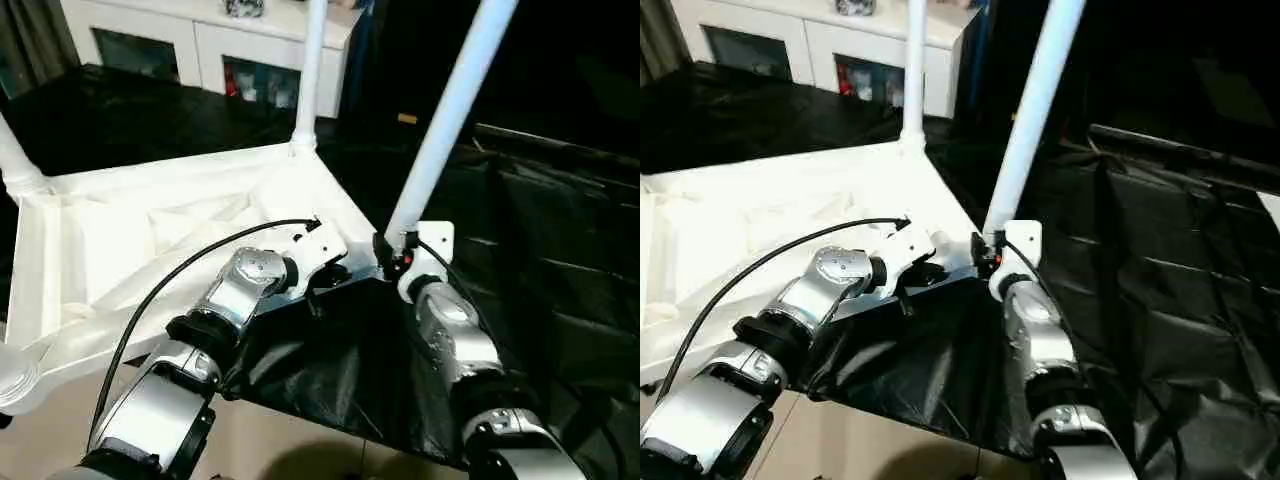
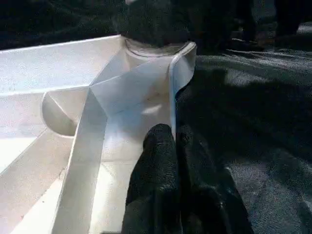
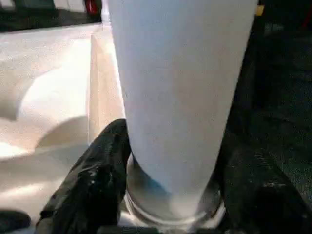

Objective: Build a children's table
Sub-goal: Rotate leg to tighten

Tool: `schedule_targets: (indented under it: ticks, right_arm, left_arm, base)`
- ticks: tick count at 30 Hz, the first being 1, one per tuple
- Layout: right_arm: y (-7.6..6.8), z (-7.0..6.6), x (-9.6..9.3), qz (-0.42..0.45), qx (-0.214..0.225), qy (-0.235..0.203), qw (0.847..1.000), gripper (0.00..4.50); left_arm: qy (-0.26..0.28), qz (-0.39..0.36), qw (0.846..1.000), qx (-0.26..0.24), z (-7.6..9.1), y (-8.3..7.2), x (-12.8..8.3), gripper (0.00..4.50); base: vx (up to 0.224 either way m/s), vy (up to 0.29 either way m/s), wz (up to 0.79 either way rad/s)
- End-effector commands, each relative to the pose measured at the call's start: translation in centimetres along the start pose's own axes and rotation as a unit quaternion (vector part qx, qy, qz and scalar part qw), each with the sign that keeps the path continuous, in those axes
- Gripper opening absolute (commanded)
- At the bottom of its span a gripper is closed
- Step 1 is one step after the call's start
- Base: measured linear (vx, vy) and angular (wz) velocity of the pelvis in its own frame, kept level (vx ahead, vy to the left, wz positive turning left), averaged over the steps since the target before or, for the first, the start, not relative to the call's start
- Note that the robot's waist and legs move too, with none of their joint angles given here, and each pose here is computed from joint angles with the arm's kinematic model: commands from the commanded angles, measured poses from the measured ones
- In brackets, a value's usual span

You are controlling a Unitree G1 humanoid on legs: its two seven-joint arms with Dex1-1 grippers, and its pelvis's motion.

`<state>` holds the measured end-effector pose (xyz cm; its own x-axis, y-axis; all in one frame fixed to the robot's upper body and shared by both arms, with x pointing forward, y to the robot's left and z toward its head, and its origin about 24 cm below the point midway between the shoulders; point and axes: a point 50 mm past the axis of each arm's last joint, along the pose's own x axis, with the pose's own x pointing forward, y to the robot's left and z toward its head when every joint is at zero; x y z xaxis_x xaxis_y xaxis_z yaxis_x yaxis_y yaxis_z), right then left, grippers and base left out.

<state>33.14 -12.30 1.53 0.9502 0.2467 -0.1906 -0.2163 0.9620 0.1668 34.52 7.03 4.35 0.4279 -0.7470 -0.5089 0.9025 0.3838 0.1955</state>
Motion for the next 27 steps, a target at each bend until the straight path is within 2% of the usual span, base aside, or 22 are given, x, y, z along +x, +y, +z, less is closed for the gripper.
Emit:
schedule_targets:
  ticks: [1,2,5,8,9,10,12,13,15,17,20,22,23,24,25,27]
  right_arm:
    - [-0.5,-0.3,-0.5,0.016,0.009,0.008,1.0,3.06]
    - [-1.1,0.1,-0.8,0.017,0.003,0.0,1.0,3.36]
    - [-3.0,1.2,-1.9,0.03,-0.011,-0.022,0.999,3.47]
    - [-4.4,2.1,-3.2,0.061,-0.03,-0.033,0.997,3.87]
    - [-4.4,2.1,-3.2,0.061,-0.03,-0.033,0.997,3.91]
    - [-5.3,2.5,-4.2,0.099,-0.047,-0.024,0.994,3.99]
    - [-5.5,2.6,-4.4,0.109,-0.051,-0.02,0.992,4.23]
    - [-6.7,2.8,-5.5,0.126,-0.073,-0.009,0.989,4.31]
    - [-7.2,3.0,-6.1,0.138,-0.079,-0.003,0.987,4.31]
    - [-7.2,3.2,-6.5,0.153,-0.075,-0.001,0.985,4.31]
    - [-6.9,3.6,-7.3,0.199,-0.066,0.006,0.978,4.34]
    - [-6.1,3.4,-7.6,0.243,-0.064,0.018,0.968,4.34]
    - [-5.9,3.3,-7.6,0.252,-0.065,0.021,0.965,4.34]
    - [-5.2,3.3,-7.5,0.268,-0.066,0.023,0.961,4.34]
    - [-5.1,3.3,-7.4,0.27,-0.066,0.024,0.96,4.34]
    - [-4.3,3.3,-7.2,0.287,-0.066,0.026,0.955,4.34]
  left_arm:
    - [-0.012,-0.002,1.0,0.023,1.1,0.4,0.1,0.0]
    - [-0.013,-0.002,1.0,0.024,1.1,0.5,0.1,0.0]
    - [-0.017,-0.004,0.999,0.029,1.1,0.6,-0.1,0.0]
    - [-0.023,-0.016,0.999,0.035,1.1,0.5,-0.4,0.0]
    - [-0.023,-0.016,0.999,0.035,1.1,0.5,-0.4,0.0]
    - [-0.025,-0.023,0.999,0.042,1.0,0.6,-0.6,0.0]
    - [-0.025,-0.025,0.998,0.044,0.9,0.6,-0.6,0.0]
    - [-0.038,-0.034,0.998,0.047,0.9,0.7,-1.0,0.0]
    - [-0.044,-0.036,0.997,0.048,0.9,0.8,-1.2,0.0]
    - [-0.046,-0.024,0.997,0.049,1.0,1.0,-1.3,0.0]
    - [-0.065,-0.013,0.998,0.021,1.6,1.6,-1.6,0.54]
    - [-0.109,-0.01,0.994,-0.002,2.9,2.0,-2.3,0.6]
    - [-0.115,-0.009,0.993,-0.001,3.1,2.1,-2.4,0.6]
    - [-0.124,-0.004,0.992,-0.003,3.5,2.3,-2.9,0.9]
    - [-0.125,-0.004,0.992,-0.004,3.5,2.3,-3.0,0.98]
    - [-0.125,-0.011,0.992,-0.006,3.6,2.5,-3.9,1.0]
  base:
    - [0.0,0.0,0.0]
    - [0.0,0.0,0.0]
    - [0.0,0.0,0.0]
    - [0.017,-0.01,0.03]
    - [0.053,-0.033,0.05]
    - [0.074,-0.047,0.05]
    - [0.0,0.0,0.0]
    - [0.0,0.0,0.0]
    - [0.0,0.0,0.0]
    - [0.0,0.0,0.0]
    - [0.0,0.0,0.0]
    - [0.0,0.0,0.0]
    - [0.0,0.0,0.0]
    - [0.0,0.0,0.0]
    - [0.0,0.0,0.0]
    - [0.0,0.0,0.0]
